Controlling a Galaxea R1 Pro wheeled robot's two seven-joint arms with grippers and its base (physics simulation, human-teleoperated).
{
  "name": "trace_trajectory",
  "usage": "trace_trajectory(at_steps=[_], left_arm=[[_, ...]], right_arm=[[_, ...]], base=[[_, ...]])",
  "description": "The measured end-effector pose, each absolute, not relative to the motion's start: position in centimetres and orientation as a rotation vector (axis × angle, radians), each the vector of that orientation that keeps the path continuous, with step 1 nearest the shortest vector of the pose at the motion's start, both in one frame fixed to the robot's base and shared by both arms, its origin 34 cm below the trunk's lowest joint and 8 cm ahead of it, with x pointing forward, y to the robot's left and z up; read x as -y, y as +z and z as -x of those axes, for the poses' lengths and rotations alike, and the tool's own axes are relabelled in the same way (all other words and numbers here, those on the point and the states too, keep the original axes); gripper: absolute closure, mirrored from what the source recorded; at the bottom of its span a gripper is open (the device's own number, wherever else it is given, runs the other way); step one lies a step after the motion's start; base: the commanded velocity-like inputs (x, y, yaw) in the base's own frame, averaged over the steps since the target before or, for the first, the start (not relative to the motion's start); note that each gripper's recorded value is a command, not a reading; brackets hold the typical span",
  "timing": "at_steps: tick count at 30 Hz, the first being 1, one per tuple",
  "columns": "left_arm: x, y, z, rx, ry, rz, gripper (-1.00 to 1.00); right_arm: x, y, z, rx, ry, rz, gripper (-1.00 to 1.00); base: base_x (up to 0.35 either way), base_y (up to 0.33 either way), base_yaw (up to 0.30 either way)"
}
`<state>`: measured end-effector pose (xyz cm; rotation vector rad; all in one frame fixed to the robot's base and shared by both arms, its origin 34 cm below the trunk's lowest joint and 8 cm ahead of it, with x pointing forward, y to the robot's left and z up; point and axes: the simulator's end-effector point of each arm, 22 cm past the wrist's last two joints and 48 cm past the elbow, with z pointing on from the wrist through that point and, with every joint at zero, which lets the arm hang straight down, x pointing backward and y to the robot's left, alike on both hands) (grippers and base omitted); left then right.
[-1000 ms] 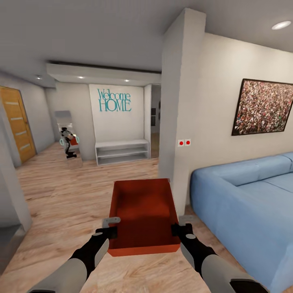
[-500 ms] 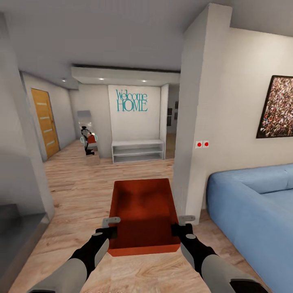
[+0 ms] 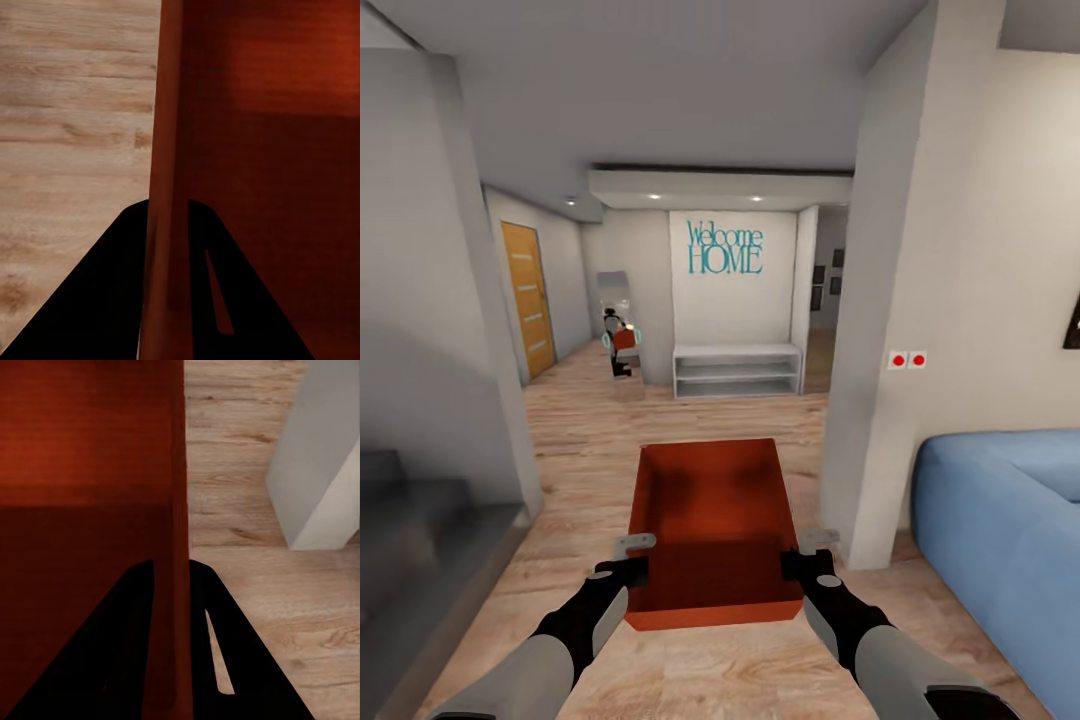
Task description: Move the two storage containers from the living room to the garage. In the garage, place one container on the floor and stack the other container on top of it (either order is fine).
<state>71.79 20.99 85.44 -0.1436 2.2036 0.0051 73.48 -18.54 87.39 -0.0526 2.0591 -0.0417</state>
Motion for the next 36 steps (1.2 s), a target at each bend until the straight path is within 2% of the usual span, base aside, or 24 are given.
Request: trace_trajectory(at_steps=[14,34,36], left_arm=[[-20.99,85.46,-71.80,-2.203,0.005,0.144,1.00],[-21.02,85.52,-71.78,-2.201,0.005,0.145,1.00],[-21.23,85.45,-71.89,-2.199,0.005,0.145,1.00]], right_arm=[[18.55,87.42,-73.49,-2.058,-0.042,0.053,1.00],[18.52,87.53,-73.49,-2.056,-0.043,0.054,1.00],[18.30,87.45,-73.50,-2.054,-0.049,0.053,1.00]], base=[[0.004,0.000,0.256],[0.288,0.000,0.013],[0.000,0.000,0.000]])
